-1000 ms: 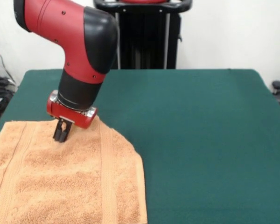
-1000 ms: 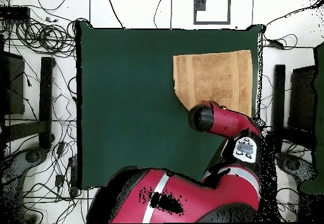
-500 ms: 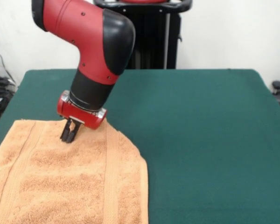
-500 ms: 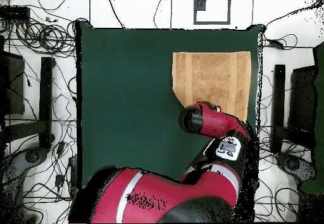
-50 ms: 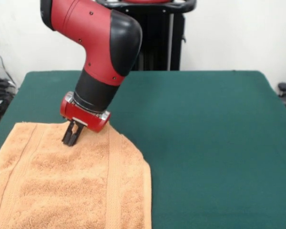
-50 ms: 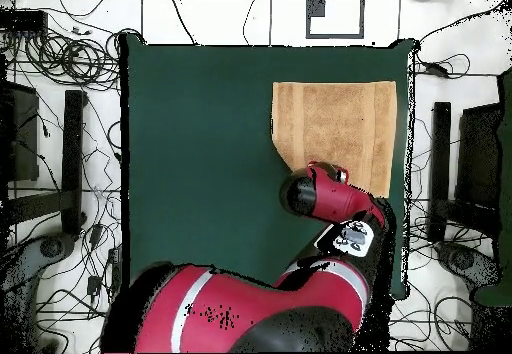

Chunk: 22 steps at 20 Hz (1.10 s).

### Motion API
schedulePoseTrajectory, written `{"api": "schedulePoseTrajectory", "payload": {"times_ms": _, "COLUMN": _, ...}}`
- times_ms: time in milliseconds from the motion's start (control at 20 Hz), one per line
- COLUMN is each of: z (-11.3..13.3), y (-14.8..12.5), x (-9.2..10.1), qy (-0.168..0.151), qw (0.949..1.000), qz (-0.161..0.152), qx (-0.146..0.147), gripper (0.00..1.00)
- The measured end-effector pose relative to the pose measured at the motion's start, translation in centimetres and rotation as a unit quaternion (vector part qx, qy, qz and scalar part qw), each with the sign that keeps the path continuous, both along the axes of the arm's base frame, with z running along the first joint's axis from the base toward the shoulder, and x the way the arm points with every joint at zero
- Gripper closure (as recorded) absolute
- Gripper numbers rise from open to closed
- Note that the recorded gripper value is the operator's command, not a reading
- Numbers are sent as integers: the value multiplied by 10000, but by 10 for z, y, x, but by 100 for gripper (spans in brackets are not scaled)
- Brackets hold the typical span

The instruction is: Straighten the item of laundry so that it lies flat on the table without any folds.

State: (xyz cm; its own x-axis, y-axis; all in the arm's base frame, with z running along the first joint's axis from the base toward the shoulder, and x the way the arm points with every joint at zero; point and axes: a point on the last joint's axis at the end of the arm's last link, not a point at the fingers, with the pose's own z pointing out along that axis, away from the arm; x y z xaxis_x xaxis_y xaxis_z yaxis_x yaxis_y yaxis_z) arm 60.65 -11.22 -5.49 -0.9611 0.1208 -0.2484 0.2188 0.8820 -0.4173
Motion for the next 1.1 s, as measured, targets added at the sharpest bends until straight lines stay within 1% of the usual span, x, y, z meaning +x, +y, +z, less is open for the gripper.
{"api": "schedulePoseTrajectory", "payload": {"times_ms": 550, "z": 0, "y": 2, "x": -2, "qy": -143, "qw": 9998, "qz": -145, "qx": 5, "gripper": 100}}
{"api": "schedulePoseTrajectory", "payload": {"times_ms": 850, "z": 0, "y": 3, "x": -2, "qy": -202, "qw": 9991, "qz": -359, "qx": 59, "gripper": 100}}
{"api": "schedulePoseTrajectory", "payload": {"times_ms": 1100, "z": 1, "y": 5, "x": -2, "qy": -256, "qw": 9979, "qz": -570, "qx": 176, "gripper": 100}}
